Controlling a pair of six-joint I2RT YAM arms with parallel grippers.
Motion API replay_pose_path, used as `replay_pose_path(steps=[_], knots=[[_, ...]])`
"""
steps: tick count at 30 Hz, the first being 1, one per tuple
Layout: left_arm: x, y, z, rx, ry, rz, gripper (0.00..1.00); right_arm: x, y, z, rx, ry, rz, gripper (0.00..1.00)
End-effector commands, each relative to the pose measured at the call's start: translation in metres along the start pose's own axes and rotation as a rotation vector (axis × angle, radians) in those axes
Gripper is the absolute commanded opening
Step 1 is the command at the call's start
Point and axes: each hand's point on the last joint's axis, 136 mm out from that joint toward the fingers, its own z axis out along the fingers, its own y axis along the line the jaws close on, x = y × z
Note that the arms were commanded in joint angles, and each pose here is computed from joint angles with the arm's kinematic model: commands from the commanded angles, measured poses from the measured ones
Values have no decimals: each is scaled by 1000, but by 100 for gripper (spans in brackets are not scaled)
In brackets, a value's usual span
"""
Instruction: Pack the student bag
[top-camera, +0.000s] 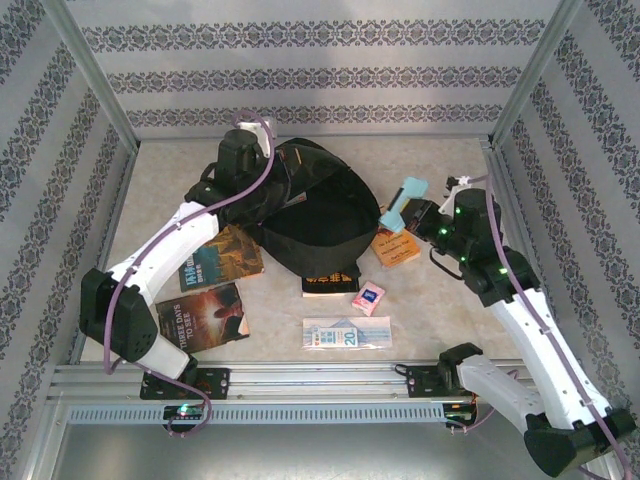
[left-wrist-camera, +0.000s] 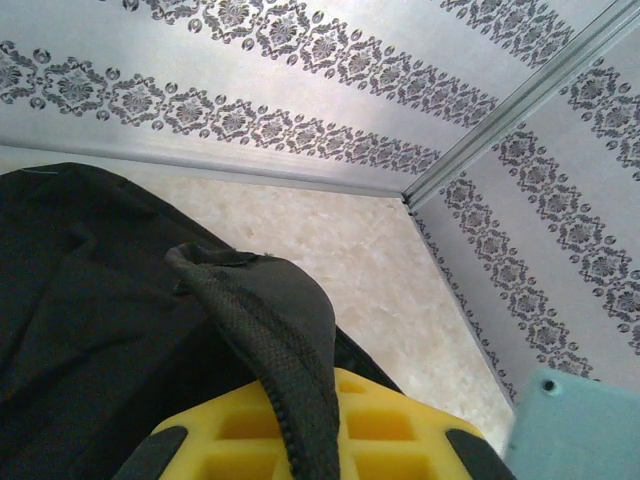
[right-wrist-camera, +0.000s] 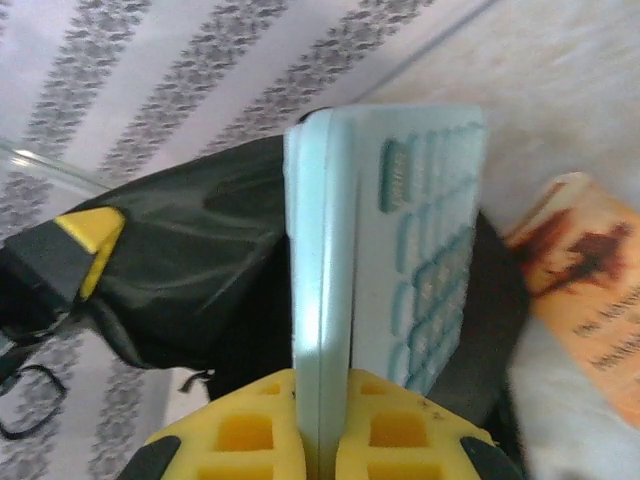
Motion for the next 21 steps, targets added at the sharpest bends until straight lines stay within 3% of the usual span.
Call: replay_pose_path(steps=[1, 4, 9, 12, 21], knots=[[-33, -19, -7, 60, -78, -24, 0, -15, 65, -5, -410, -113, 35, 0], [-33, -18, -6, 57, -73, -29, 0, -10, 68, -2, -470, -160, 60, 0], [-35, -22, -3, 73, -69, -38, 0, 13, 71, 24, -505, -100, 129, 0], [-37, -27, 0, 93, -66, -51, 0, 19, 69, 43, -534, -137, 214, 0], [-50, -39, 5, 142, -82, -75, 0, 43, 72, 106, -525, -85, 279, 0]])
